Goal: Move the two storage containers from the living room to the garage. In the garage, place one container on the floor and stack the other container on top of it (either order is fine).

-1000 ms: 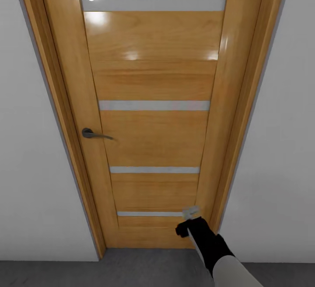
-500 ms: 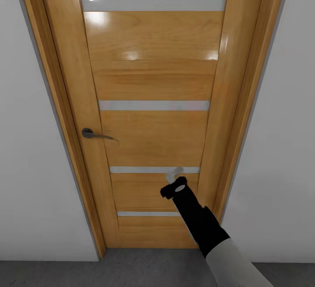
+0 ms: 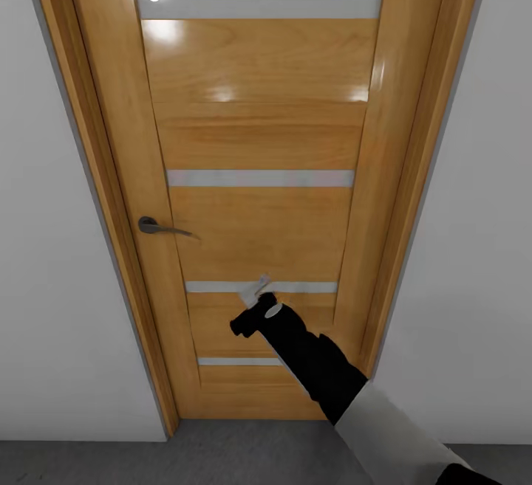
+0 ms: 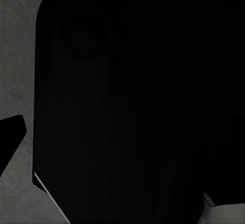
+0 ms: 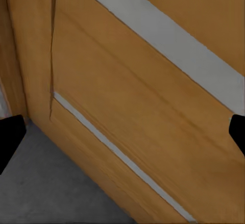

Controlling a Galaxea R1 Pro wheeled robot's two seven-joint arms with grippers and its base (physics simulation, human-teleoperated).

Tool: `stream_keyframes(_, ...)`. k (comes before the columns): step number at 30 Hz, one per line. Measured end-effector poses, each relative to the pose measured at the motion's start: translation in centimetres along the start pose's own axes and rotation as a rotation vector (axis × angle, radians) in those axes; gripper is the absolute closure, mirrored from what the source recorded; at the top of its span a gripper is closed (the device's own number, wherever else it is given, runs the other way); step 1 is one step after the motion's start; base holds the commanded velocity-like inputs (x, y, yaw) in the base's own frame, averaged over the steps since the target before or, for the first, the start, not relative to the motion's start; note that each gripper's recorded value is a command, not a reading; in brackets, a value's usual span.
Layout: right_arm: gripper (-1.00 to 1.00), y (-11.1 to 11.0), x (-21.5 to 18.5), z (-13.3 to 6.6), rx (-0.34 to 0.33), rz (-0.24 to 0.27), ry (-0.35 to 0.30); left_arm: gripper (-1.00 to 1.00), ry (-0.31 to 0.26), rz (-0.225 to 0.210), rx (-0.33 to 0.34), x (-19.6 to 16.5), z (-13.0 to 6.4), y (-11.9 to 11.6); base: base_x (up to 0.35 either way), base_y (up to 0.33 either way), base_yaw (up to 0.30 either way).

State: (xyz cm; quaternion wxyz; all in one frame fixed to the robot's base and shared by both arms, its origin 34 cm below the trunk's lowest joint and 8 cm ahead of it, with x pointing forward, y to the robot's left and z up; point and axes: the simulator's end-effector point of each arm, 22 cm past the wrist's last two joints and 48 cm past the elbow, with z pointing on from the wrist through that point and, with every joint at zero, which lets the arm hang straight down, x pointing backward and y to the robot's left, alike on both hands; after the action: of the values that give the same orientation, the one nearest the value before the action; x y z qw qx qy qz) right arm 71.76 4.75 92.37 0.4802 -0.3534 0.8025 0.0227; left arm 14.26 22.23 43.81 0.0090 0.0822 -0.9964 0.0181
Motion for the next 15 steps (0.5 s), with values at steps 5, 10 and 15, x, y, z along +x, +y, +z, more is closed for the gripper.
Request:
stream_keyframes(5, -1.00, 2.6, -0.2, -0.1, -0.068, 0.009, -0.009, -1.00, 0.000, 0.000, 0.000, 0.0, 0.0, 0.0, 0.000, 0.000, 0.000)
stream_keyframes(10, -1.00, 3.3, -0.6, -0.1, -0.080, 0.004, -0.029, -1.00, -0.029, -0.002, -0.001, -0.6, 0.0, 0.0, 0.000, 0.000, 0.000)
stream_keyframes(15, -1.00, 3.1, -1.7, -0.1, -0.070, 0.003, -0.075, -1.00, -0.071, -0.003, -0.002, -1.5, -0.1, 0.1, 0.000, 0.000, 0.000)
